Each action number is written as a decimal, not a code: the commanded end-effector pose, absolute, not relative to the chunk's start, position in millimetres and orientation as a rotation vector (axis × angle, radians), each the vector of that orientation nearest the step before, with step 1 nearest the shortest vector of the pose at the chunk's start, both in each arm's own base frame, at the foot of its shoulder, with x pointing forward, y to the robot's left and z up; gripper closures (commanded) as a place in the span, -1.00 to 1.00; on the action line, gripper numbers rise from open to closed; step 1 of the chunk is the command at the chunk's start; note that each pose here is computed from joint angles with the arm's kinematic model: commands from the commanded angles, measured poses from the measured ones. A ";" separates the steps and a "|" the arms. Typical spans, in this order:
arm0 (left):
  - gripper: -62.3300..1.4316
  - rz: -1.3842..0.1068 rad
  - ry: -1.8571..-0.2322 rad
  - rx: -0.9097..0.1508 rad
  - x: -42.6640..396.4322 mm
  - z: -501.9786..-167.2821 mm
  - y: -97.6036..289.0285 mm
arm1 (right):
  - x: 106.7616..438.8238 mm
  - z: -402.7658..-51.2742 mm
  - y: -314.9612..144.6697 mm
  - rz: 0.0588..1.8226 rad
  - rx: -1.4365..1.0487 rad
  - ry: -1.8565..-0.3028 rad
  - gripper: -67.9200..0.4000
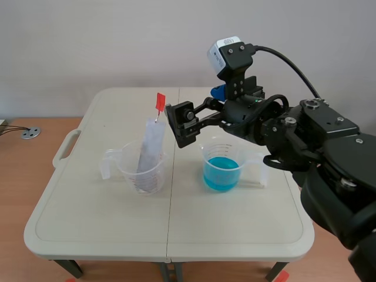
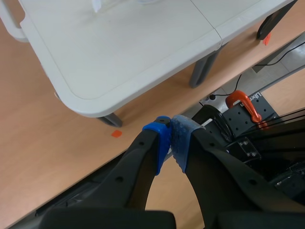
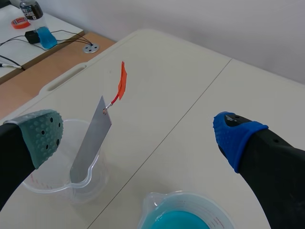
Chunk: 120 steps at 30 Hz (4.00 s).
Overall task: Hold the metal plate by the orange handle, dip it into the blue solution, take it out and point at it, then put the plate back in the beaker on the left.
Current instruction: 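Lift the metal plate out of the left beaker, then move the plate over the blue solution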
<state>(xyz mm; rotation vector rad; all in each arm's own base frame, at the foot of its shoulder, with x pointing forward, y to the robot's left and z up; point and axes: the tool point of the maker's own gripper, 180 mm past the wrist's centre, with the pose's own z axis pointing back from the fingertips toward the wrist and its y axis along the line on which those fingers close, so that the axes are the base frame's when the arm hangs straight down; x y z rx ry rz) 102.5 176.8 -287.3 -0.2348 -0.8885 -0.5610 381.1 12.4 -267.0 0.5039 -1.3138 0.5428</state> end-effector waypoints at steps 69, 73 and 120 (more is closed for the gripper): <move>0.88 -0.582 -0.897 -0.285 100.6 -284.5 166.1 | 405.6 -252.4 110.1 0.621 0.839 -1.263 0.95; 0.88 -0.582 -0.897 -0.285 100.6 -284.5 166.1 | 391.0 -248.2 119.0 0.679 0.924 -1.247 0.95; 0.88 -0.595 -0.900 -0.266 107.7 -285.5 167.8 | 326.8 -131.1 102.7 0.965 0.859 -1.584 0.95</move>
